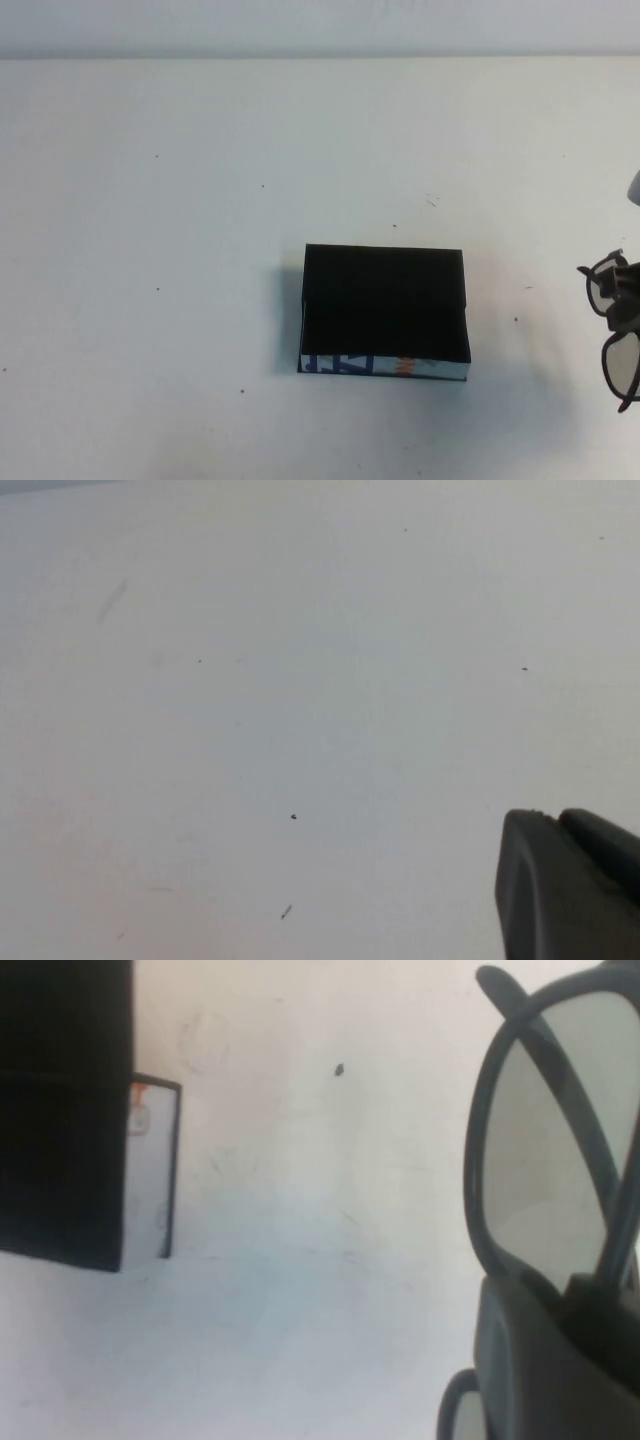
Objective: Take glasses out of glasses case
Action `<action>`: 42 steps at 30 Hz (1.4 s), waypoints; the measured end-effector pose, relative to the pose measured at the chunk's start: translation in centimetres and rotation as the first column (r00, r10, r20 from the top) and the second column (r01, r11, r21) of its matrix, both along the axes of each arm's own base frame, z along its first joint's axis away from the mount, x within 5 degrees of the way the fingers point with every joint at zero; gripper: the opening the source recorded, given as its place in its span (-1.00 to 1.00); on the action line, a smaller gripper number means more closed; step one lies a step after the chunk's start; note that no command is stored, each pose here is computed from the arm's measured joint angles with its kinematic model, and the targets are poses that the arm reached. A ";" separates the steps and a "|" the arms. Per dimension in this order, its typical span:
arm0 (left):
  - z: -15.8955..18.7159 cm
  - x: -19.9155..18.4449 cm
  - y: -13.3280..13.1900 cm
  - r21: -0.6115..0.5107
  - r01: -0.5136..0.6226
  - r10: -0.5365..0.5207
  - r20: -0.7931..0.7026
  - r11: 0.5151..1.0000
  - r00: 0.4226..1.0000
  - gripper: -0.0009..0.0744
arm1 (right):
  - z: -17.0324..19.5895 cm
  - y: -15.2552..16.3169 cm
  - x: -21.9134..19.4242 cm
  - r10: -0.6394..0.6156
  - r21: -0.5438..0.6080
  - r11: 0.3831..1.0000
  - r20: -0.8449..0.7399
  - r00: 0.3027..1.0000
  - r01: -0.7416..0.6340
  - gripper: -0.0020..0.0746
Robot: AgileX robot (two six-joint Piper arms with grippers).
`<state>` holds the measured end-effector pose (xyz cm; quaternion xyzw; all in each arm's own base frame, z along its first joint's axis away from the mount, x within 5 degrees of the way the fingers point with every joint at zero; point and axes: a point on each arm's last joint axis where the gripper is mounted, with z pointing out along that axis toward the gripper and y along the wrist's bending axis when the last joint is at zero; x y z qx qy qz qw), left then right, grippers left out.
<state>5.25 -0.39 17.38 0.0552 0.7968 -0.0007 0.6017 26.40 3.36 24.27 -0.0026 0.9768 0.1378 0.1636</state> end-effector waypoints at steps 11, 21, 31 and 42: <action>0.0 0.0 0.0 0.000 0.000 0.000 0.000 1.000 1.000 -0.99 | -6.0 -0.1 2.8 -0.040 -0.021 0.999 -0.114 0.993 0.038 -0.64; 0.0 0.0 0.0 0.000 0.000 0.000 0.000 1.000 1.000 -0.99 | -2.3 0.0 2.0 -0.059 0.009 0.998 0.024 0.998 0.059 -0.13; 0.0 0.0 0.0 0.000 0.000 0.000 0.000 1.000 1.000 -0.99 | 9.1 -0.4 -7.3 -0.065 0.049 0.998 0.508 0.859 0.047 -0.34; 0.0 0.0 0.0 0.000 0.000 0.000 0.000 1.000 1.000 -0.99 | 7.3 -1.8 -18.0 -0.020 -0.046 0.995 0.769 0.639 0.086 -0.81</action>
